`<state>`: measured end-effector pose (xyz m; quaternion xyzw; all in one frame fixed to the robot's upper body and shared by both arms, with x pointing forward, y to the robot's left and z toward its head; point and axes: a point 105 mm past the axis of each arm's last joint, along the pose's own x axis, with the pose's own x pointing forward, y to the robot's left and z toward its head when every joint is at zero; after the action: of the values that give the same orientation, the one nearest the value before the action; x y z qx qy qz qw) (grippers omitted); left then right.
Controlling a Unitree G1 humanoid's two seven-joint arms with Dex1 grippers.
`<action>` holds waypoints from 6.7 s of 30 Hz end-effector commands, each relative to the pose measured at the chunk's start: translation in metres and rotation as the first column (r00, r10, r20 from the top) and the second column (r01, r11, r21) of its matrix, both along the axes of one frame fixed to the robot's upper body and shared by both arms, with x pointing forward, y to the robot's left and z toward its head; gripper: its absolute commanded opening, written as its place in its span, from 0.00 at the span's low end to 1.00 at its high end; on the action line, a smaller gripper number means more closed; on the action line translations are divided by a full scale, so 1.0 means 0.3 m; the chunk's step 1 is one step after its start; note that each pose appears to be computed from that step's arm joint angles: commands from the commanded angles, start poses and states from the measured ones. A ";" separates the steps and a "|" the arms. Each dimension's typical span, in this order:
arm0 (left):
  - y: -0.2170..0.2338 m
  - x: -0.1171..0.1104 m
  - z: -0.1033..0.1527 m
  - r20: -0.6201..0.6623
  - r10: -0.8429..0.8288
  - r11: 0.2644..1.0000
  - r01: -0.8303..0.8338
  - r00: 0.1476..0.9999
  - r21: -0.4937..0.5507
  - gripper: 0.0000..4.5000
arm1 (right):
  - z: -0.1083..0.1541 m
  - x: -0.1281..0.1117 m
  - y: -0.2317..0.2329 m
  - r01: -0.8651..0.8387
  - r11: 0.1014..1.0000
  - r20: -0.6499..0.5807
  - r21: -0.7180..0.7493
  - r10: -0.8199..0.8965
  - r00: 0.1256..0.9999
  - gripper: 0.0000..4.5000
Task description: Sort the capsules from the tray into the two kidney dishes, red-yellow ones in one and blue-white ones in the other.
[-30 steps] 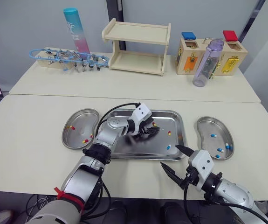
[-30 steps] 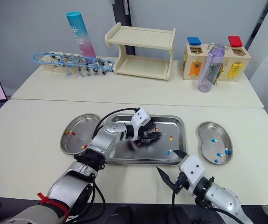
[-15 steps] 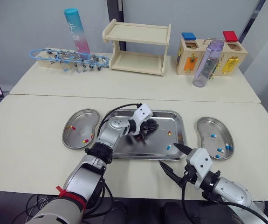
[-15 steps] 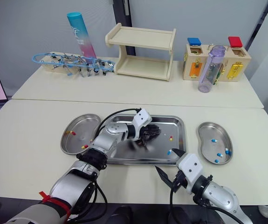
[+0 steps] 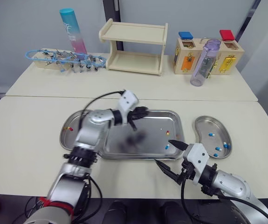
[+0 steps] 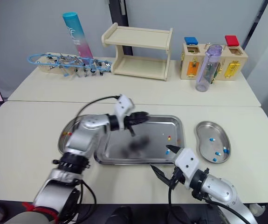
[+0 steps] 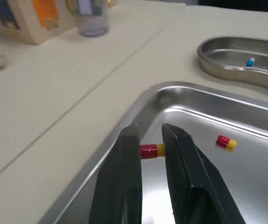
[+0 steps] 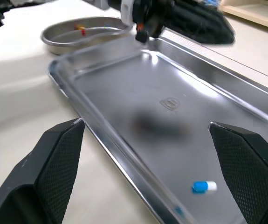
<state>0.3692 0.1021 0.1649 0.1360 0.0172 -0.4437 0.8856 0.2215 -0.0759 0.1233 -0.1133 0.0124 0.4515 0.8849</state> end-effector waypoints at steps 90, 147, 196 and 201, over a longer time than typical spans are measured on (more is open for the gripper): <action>0.300 -0.646 -0.128 -0.120 -0.243 0.967 0.231 0.963 -0.108 0.98 | 0.125 -0.025 -0.960 0.138 0.743 -0.077 -0.654 -0.247 0.966 1.00; 0.181 -0.562 -0.130 -0.008 -0.255 0.957 0.251 0.967 -0.145 1.00 | -0.059 0.360 -0.064 -0.642 0.299 -0.335 -0.706 0.658 0.675 0.01; 0.133 -0.467 0.002 0.133 -0.244 0.949 0.265 0.961 -0.172 1.00 | 0.209 0.207 -0.574 0.200 0.804 0.066 -0.560 -0.197 0.978 1.00; 0.410 -0.397 -0.017 0.055 0.125 0.991 -0.123 0.991 -0.047 1.00 | 0.227 0.115 -0.599 0.141 0.841 0.122 -0.523 -0.090 0.988 1.00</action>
<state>0.2436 0.1941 0.1526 0.1107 -0.0149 -0.4469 0.8876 0.2621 -0.2540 0.1734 -0.3507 0.1475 0.3671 0.8488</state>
